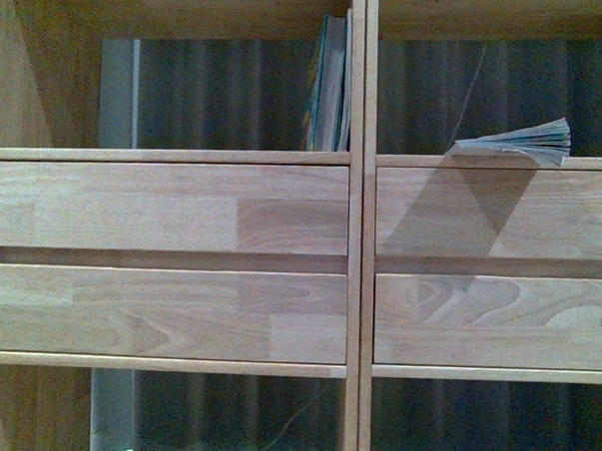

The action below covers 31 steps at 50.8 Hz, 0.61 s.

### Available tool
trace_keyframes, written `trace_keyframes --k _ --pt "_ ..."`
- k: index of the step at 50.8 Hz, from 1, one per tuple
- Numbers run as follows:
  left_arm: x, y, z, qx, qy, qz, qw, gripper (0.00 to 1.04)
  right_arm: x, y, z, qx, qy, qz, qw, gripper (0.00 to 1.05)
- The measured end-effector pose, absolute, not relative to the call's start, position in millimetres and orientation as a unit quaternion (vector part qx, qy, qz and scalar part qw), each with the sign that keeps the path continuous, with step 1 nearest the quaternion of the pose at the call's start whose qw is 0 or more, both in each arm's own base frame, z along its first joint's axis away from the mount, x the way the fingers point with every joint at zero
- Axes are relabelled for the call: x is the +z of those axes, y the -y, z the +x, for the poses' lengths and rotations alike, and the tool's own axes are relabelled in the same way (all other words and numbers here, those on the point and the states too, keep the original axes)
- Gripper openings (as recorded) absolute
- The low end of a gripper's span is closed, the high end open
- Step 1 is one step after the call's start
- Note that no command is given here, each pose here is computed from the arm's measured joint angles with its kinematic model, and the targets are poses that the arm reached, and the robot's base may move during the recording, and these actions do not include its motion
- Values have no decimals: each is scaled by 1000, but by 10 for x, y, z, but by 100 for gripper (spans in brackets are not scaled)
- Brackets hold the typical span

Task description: Organize books on shelf

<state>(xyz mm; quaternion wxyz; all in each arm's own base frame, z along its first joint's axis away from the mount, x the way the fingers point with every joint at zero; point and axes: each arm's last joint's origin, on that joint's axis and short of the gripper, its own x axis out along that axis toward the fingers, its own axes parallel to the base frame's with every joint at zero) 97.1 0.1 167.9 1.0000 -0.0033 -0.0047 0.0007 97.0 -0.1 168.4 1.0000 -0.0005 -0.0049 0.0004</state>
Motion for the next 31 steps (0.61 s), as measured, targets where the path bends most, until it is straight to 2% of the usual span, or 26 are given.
trace_keyframes --k 31 --pt "1679 -1 971 1 5 -3 1000 97 1684 1 970 0 5 0 1000 98"
